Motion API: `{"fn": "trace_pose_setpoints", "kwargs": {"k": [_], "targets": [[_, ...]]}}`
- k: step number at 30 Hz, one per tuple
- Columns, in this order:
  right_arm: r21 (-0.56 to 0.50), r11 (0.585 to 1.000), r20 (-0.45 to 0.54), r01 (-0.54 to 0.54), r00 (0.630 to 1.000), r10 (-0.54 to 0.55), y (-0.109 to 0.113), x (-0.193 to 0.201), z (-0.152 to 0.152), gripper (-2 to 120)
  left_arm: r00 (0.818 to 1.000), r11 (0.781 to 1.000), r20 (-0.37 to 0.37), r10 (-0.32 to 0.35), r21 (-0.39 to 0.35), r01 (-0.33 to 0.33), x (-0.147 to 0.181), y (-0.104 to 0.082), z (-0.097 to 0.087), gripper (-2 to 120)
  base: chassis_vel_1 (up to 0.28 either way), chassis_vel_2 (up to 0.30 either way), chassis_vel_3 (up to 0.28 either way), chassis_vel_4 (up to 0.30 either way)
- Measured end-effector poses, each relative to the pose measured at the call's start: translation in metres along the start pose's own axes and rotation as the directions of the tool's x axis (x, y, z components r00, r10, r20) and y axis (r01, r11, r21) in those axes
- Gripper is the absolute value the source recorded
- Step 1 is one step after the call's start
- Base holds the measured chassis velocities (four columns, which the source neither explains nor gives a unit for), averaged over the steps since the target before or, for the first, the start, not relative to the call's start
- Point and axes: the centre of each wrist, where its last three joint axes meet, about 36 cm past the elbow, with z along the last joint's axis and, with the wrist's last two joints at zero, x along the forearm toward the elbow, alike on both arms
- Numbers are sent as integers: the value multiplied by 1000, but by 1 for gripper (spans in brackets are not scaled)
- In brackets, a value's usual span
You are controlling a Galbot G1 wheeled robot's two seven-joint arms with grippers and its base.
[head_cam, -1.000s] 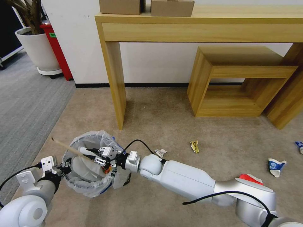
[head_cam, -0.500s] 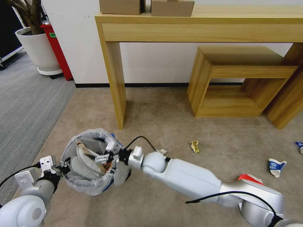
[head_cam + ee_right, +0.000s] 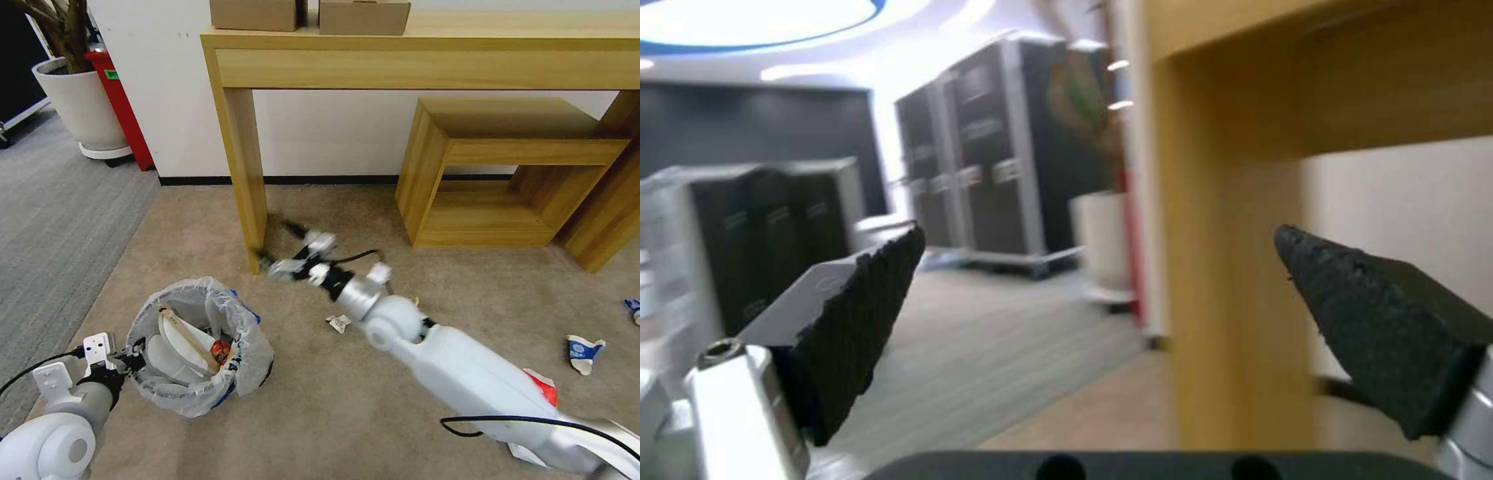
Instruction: Pick up the trash bin and place the garbage on the floor into it.
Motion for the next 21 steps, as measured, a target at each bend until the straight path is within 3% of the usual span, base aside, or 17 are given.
{"fn": "trace_pose_setpoints", "kwargs": {"k": [5,8,9,13,15,21], "targets": [[28,992,40,-125,992,124,-21,29,-31,100,1000,1000,9,10,-6,-10,2,-3,-2,0,0,0,0,0],[55,963,82,-265,962,260,-38,65,-51,100,999,1000,25,21,-18,-21,10,-5,-3,0,0,0,0,0],[55,963,82,-265,962,260,-38,65,-51,100,999,1000,25,21,-18,-21,10,-5,-3,0,0,0,0,0],[100,919,129,-382,920,369,-49,95,-70,100,999,999,31,26,-27,-25,12,-5,-5,0,0,0,0,0],[163,855,157,-493,868,471,-51,131,-81,100,999,999,34,32,-38,-31,10,-4,-8,0,0,0,0,0],[172,776,160,-607,794,586,-31,185,-63,100,999,998,24,41,-47,-40,2,-1,-8,0,0,0,0,0]]}}
